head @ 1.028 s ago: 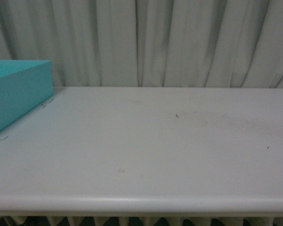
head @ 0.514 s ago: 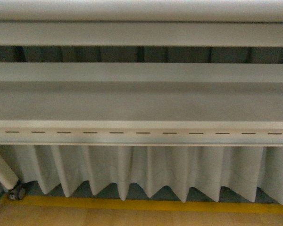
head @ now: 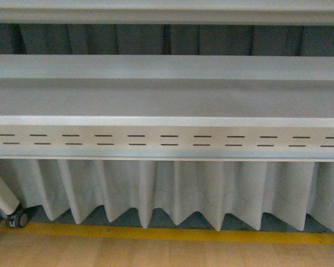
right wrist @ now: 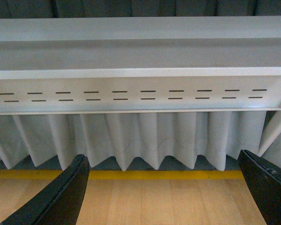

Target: Wind up and store yellow beetle toy

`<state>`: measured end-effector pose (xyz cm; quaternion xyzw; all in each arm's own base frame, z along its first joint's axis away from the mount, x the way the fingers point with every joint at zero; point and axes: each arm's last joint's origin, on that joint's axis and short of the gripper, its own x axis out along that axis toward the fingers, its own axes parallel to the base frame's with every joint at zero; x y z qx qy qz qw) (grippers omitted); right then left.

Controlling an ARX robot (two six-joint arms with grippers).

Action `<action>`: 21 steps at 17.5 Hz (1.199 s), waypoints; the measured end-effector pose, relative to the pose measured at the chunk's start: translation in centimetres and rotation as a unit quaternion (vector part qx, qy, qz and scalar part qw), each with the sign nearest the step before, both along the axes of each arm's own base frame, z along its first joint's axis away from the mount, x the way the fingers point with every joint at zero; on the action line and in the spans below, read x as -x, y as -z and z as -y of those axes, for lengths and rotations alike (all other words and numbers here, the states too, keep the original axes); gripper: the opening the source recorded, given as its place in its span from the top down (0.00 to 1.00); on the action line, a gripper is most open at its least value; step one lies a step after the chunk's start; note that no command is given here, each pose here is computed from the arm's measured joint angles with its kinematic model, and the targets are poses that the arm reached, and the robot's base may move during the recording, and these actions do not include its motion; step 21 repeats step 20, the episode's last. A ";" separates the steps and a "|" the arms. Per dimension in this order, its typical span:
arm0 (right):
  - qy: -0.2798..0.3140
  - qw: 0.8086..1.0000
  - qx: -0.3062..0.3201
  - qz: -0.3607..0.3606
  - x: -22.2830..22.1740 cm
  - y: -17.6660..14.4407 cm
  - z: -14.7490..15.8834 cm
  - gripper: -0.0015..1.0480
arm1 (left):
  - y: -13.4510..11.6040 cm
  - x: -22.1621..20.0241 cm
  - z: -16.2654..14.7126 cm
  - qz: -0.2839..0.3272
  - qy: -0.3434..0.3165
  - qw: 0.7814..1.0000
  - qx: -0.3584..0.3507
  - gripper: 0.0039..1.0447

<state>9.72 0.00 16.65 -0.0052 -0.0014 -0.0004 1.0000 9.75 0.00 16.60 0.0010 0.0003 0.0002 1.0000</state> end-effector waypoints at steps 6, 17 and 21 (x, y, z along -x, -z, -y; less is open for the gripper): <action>0.000 1.000 0.000 0.000 0.0 0.0 0.0 0.06 | 0.0 0.0 0.0 0.000 0.000 1.000 0.000 0.06; 0.000 1.000 0.000 0.000 0.0 0.0 0.0 0.06 | 0.0 0.0 0.0 0.000 0.000 1.000 0.000 0.06; 0.000 1.000 0.000 0.000 0.0 0.0 0.0 0.06 | 0.0 0.0 0.0 0.000 0.000 1.000 0.000 0.06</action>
